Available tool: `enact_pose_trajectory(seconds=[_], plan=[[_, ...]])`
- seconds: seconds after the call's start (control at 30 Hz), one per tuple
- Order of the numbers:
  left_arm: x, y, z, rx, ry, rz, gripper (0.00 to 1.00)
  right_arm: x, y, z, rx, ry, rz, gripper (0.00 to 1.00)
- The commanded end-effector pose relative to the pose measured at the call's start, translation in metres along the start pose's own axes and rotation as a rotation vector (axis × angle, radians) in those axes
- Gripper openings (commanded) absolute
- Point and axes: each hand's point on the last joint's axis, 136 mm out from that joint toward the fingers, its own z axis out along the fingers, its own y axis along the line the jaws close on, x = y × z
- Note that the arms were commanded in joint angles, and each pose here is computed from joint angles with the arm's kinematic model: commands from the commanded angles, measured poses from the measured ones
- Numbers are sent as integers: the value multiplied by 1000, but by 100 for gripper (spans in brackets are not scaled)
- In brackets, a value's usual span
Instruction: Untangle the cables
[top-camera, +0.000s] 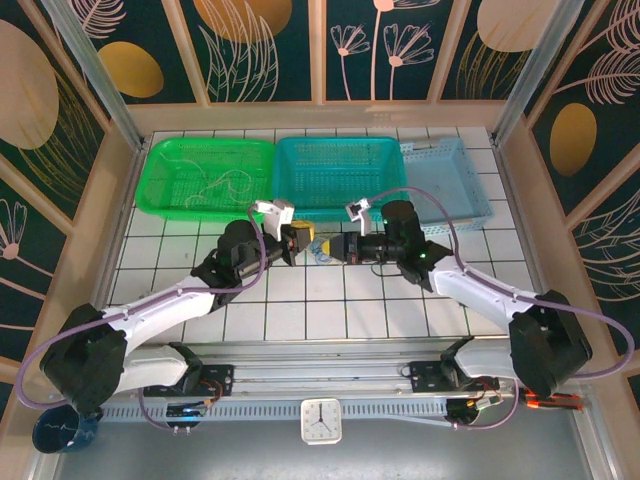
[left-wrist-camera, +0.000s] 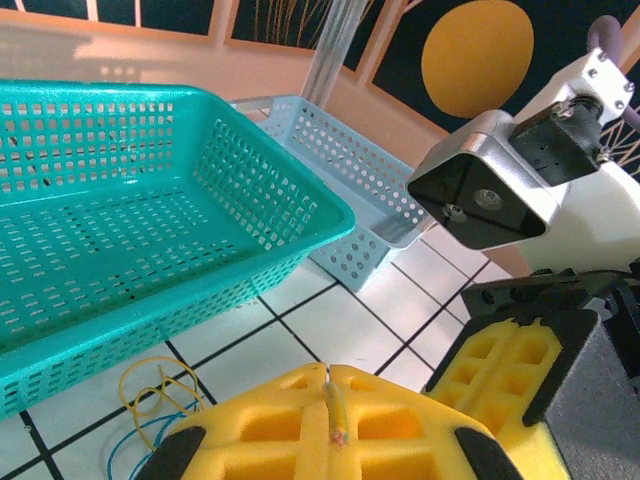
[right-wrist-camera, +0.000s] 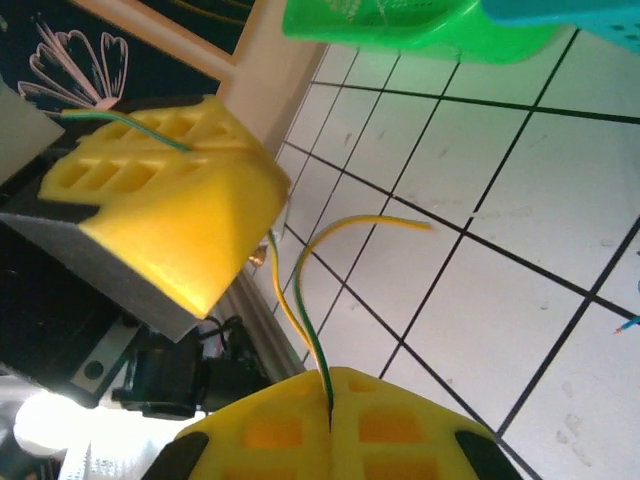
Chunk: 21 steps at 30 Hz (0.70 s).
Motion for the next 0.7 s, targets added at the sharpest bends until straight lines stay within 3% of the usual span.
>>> enact_pose_trajectory(seconds=[0.0,0.23,0.4,0.53,0.67], plan=[[-9,2,-3,-16,-68,-19,0,-26,-5,-15,67,-144,-16,0],[-6,22,-22,-90,-188,-178,0,-86,-27,-81,252,-594,96,0],[-6,22,-29,-74,-233,-225,0,-111,-22,-128,253,-888,139,0],[-10,19,-30,-53,-250,-225,0,-118,-12,-131,251,-939,117,0],[-13,17,-29,-43,-256,-219,18,-125,-12,-129,281,-939,89,0]])
